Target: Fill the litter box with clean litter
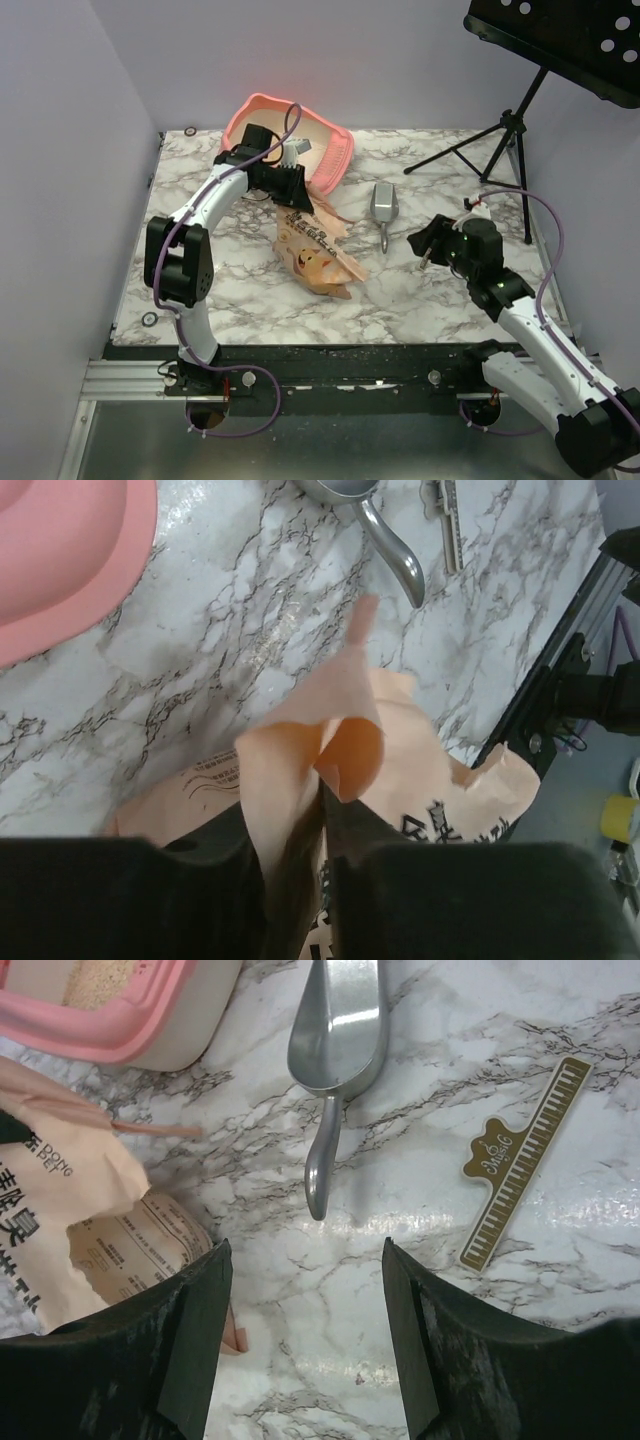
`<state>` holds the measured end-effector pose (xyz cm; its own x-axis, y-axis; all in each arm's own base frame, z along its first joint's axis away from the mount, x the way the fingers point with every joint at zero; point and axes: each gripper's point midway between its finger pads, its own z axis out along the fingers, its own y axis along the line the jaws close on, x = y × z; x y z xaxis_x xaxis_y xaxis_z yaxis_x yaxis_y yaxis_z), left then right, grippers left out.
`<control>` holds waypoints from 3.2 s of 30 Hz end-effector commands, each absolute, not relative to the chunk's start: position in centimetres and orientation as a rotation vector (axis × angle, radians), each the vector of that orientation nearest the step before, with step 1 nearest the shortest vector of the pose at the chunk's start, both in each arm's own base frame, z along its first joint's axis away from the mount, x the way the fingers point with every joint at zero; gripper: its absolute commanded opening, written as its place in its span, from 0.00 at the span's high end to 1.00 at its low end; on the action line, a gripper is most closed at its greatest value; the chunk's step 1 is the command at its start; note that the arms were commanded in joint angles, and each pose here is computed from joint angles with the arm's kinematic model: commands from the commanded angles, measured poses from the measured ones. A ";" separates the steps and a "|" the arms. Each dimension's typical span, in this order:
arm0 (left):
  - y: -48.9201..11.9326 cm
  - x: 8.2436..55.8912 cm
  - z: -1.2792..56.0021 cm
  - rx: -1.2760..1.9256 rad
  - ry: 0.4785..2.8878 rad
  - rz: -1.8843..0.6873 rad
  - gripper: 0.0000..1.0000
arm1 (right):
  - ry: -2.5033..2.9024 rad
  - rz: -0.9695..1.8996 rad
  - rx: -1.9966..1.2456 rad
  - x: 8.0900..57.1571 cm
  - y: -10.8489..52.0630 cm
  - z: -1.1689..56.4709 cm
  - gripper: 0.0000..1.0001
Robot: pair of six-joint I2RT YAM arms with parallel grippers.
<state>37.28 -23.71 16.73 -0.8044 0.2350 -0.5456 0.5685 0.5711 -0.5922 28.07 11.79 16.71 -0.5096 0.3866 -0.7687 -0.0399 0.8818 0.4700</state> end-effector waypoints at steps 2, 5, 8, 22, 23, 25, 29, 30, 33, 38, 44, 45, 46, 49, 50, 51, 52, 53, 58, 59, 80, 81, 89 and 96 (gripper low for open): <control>-24.4 36.4 20.5 0.665 2.227 -1.202 0.85 | 1.973 0.628 0.074 28.1 13.9 20.3 0.32; -24.6 35.6 20.9 0.666 2.165 -1.234 0.96 | 1.957 0.654 -0.025 28.6 15.0 21.2 0.32; -24.6 35.0 21.7 0.676 2.069 -1.225 1.00 | 1.880 0.745 -0.143 28.8 16.9 23.4 0.32; -24.9 29.8 27.3 0.721 1.565 -1.309 1.00 | 1.486 0.859 -0.928 30.3 27.0 30.6 0.29; -24.9 29.6 27.4 0.718 1.555 -1.313 1.00 | 1.449 0.859 -0.999 30.1 27.5 30.6 0.28; -24.8 29.3 27.5 0.715 1.524 -1.313 1.00 | 1.440 0.888 -1.108 29.7 28.3 30.0 0.27; -24.6 28.9 27.9 0.724 1.478 -1.288 1.00 | 1.475 0.952 -1.267 29.9 29.5 27.5 0.25; -24.6 28.7 28.1 0.730 1.464 -1.284 1.00 | 1.486 0.961 -1.294 30.0 29.8 27.1 0.25; -24.5 28.5 28.2 0.732 1.455 -1.286 1.00 | 1.518 0.965 -1.332 30.8 30.8 25.7 0.25; -24.5 28.4 28.5 0.734 1.438 -1.280 1.00 | 1.547 1.045 -1.426 29.8 32.8 23.7 0.25; -24.2 28.5 29.2 0.720 1.409 -1.242 1.00 | 1.577 1.101 -1.522 27.5 35.0 21.4 0.26; -24.1 28.4 29.5 0.721 1.394 -1.234 1.00 | 1.586 1.106 -1.526 27.4 35.3 21.2 0.29; -24.0 28.3 29.9 0.716 1.378 -1.223 1.00 | 1.601 1.097 -1.524 27.6 35.5 21.0 0.35; -23.3 28.4 31.0 0.680 1.339 -1.153 0.93 | 1.622 1.030 -1.486 28.4 36.0 21.5 0.99; -22.9 28.7 31.3 0.653 1.348 -1.113 0.78 | 1.605 1.002 -1.469 28.6 36.1 22.2 0.99; -22.4 29.0 31.6 0.632 1.356 -1.061 0.55 | 1.583 0.969 -1.459 28.7 36.3 23.0 1.00; -21.8 29.4 31.6 0.620 1.387 -0.999 0.28 | 1.558 0.940 -1.446 28.7 36.6 23.9 0.99; -21.1 29.9 31.6 0.601 1.421 -0.930 0.01 | 1.537 0.913 -1.435 28.7 36.8 24.8 0.99; -17.2 30.8 31.7 0.553 1.587 -0.603 0.01 | 1.497 0.811 -1.410 29.2 37.5 29.1 0.99; -16.3 30.6 31.8 0.537 1.600 -0.550 0.01 | 1.493 0.802 -1.411 29.4 37.7 29.7 0.99; -9.7 29.0 30.1 0.332 1.621 -0.202 0.01 | 1.534 0.642 -1.480 27.4 44.1 30.7 0.99; -9.8 28.8 30.2 0.345 1.618 -0.201 0.01 | 1.548 0.641 -1.475 27.5 44.0 29.8 1.00; -11.3 27.3 30.7 0.475 1.596 -0.215 0.01 | 1.586 0.622 -1.410 27.5 43.0 29.6 0.53; -11.9 25.8 33.3 0.604 1.564 -0.178 0.01 | 1.599 0.524 -1.164 26.8 37.0 33.6 0.30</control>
